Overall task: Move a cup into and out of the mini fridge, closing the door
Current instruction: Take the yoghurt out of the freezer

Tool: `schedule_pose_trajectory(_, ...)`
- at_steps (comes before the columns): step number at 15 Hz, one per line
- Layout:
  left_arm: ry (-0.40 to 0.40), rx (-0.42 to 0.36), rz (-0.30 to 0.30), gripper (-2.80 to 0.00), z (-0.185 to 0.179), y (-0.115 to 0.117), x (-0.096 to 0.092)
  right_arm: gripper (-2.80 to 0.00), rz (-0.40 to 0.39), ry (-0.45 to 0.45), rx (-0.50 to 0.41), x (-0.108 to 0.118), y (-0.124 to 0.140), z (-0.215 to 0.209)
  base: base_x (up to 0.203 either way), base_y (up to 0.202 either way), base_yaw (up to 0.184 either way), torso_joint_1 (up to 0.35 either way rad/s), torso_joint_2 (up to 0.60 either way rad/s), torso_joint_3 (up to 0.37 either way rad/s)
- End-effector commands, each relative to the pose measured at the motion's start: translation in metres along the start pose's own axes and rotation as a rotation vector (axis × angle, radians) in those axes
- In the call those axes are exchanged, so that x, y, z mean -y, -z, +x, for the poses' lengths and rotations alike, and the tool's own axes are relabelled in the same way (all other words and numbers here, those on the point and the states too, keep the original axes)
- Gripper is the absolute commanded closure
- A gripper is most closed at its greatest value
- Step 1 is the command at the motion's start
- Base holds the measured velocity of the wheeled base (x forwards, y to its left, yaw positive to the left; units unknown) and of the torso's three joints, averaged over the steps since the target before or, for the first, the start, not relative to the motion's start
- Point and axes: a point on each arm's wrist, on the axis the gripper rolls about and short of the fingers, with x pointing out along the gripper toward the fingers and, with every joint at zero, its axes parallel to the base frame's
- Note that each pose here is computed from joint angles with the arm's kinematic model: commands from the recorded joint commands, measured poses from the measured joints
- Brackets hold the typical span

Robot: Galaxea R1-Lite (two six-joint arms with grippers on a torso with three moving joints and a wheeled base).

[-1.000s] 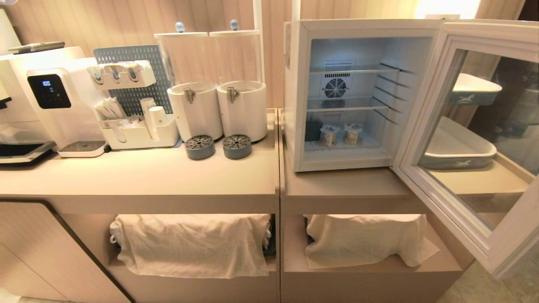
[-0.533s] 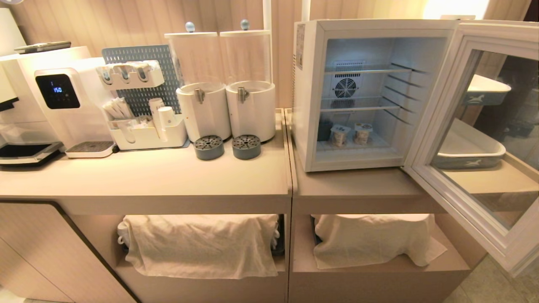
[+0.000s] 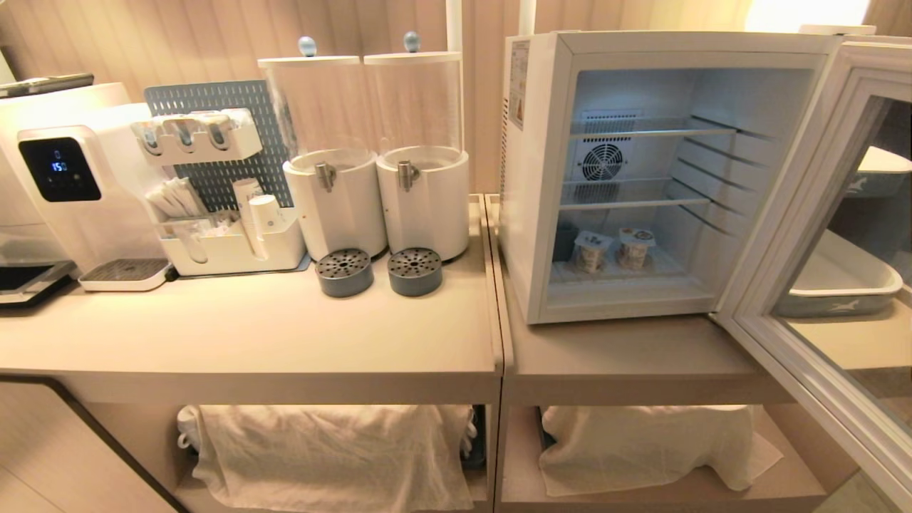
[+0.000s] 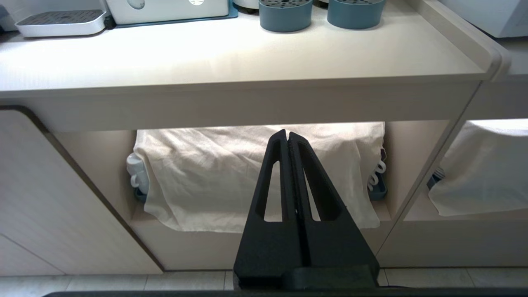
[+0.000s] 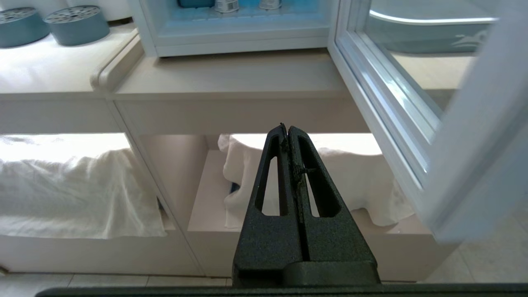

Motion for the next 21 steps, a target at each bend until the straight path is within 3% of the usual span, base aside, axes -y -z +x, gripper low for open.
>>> schedule_pose_trajectory(1, 0.001, 0.002, 0.0, 0.0, 0.0, 0.0, 0.0, 0.0, 0.0, 0.0, 0.0, 0.0, 0.0, 0.0, 0.159, 0.0, -0.005, 0.002, 0.0, 0.007)
schedule_pose_trajectory(4, 0.001, 0.002, -0.003, 0.0, 0.0, 0.0, 0.0, 0.0, -0.001, 0.0, 0.024, 0.0, -0.003, -0.001, 0.021, 0.0, 0.0, -0.001, 0.0, 0.002)
schedule_pose_trajectory(5, -0.001, 0.002, -0.003, 0.0, 0.0, 0.0, 0.0, 0.0, -0.001, -0.001, 0.069, 0.0, -0.015, -0.005, 0.0, 0.0, 0.0, 0.0, 0.0, 0.0)
schedule_pose_trajectory(7, -0.001, 0.001, -0.008, 0.0, 0.0, 0.001, 0.0, 0.0, -0.003, -0.005, 0.184, 0.001, -0.062, -0.022, 0.0, 0.0, 0.0, 0.0, 0.0, 0.0)
schedule_pose_trajectory(8, -0.001, 0.0, -0.009, 0.0, 0.0, 0.001, 0.0, 0.0, -0.004, -0.006, 0.197, 0.001, -0.085, -0.025, 0.0, 0.0, 0.0, 0.0, 0.0, 0.0)
schedule_pose_trajectory(10, -0.002, 0.0, -0.01, 0.0, 0.0, 0.001, 0.0, 0.0, -0.002, -0.009, 0.125, 0.002, -0.134, -0.006, 0.0, 0.0, 0.0, 0.0, 0.0, 0.0)
schedule_pose_trajectory(13, -0.001, 0.001, -0.009, 0.0, 0.0, 0.001, 0.0, 0.0, -0.004, -0.04, -0.104, 0.003, -0.174, 0.066, 0.0, 0.0, 0.0, 0.0, 0.0, 0.0)
schedule_pose_trajectory(15, -0.003, 0.0, -0.012, 0.0, 0.0, 0.001, 0.0, 0.0, -0.007, -0.081, -0.273, 0.0, -0.174, 0.128, 0.0, 0.0, 0.0, 0.0, 0.0, 0.0)
schedule_pose_trajectory(18, -0.002, -0.001, -0.018, 0.0, 0.0, 0.001, 0.0, 0.0, -0.019, -0.141, -0.464, -0.012, -0.143, 0.22, 0.0, 0.0, 0.0, 0.0, 0.0, 0.0)
schedule_pose_trajectory(21, -0.003, 0.0, -0.018, 0.0, 0.0, 0.001, 0.0, 0.0, -0.033, -0.184, -0.502, -0.029, -0.093, 0.296, 0.0, 0.0, 0.0, 0.0, 0.0, 0.0)
